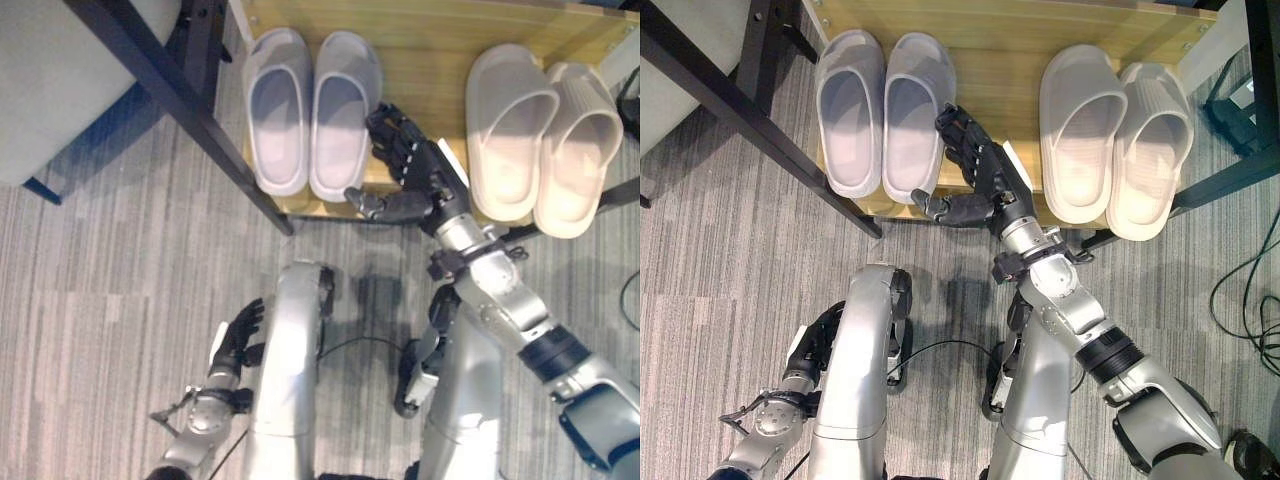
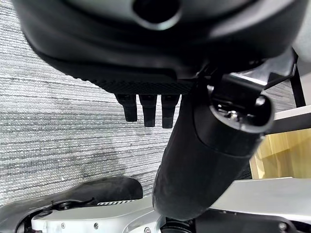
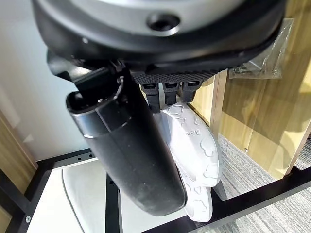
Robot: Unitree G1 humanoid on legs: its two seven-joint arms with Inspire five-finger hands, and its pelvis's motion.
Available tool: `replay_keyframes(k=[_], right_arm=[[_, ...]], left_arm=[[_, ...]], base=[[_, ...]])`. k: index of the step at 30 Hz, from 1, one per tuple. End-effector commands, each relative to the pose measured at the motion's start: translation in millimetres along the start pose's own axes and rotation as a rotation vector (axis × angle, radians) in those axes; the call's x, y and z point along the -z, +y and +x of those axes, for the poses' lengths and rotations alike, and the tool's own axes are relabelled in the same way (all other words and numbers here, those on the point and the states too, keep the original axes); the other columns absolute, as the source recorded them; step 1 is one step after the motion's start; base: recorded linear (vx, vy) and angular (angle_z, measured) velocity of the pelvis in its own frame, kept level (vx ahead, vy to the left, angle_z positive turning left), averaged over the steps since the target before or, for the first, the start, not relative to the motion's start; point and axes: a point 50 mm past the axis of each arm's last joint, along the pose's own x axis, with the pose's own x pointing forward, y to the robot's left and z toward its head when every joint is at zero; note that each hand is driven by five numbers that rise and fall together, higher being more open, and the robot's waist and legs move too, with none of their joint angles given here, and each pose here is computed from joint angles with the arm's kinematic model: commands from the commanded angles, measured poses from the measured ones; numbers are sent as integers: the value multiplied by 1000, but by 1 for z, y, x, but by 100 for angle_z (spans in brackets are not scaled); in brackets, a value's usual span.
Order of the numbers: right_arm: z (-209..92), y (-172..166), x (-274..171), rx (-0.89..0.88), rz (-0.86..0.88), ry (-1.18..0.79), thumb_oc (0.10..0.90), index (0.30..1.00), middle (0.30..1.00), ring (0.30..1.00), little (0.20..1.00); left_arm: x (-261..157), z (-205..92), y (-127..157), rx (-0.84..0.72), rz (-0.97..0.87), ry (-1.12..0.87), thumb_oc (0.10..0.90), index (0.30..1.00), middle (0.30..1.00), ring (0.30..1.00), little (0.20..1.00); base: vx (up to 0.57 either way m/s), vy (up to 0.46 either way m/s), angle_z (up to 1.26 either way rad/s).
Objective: Arrange the slippers neatly on the shoe rack.
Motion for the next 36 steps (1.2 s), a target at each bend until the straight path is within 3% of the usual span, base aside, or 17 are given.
replay_keyframes(k=[1, 11, 22, 28, 31, 36], right_arm=[[14, 44, -52, -222, 20, -264, 800, 900, 900, 900, 900], [12, 29, -60, -85, -91, -330, 800, 900, 900, 900, 900], [-5, 15, -73, 27, -6, -433, 800, 900, 900, 900, 900], [-13, 16, -84, 54, -101, -497, 800, 900, 900, 900, 900], [-26, 27, -108, 20, -364, -639, 800, 900, 900, 900, 900], [-52, 31, -117, 43, -521, -732, 800, 900, 900, 900, 900]], left_arm=[[-10, -5, -21, 86, 42, -93, 800, 900, 900, 900, 900], [-7, -4, -17, 52, 41, -83, 800, 900, 900, 900, 900], [-4, -4, -14, -6, -6, -69, 800, 900, 900, 900, 900], [-4, -4, -12, -20, -11, -73, 800, 900, 900, 900, 900], [-7, -4, -12, -33, 0, -98, 800, 900, 900, 900, 900], [-27, -3, -18, -38, -36, -202, 800, 900, 900, 900, 900]], base=[[0, 0, 0], [0, 0, 0], [0, 0, 0], [0, 0, 0], [0, 0, 0], [-13, -19, 0]])
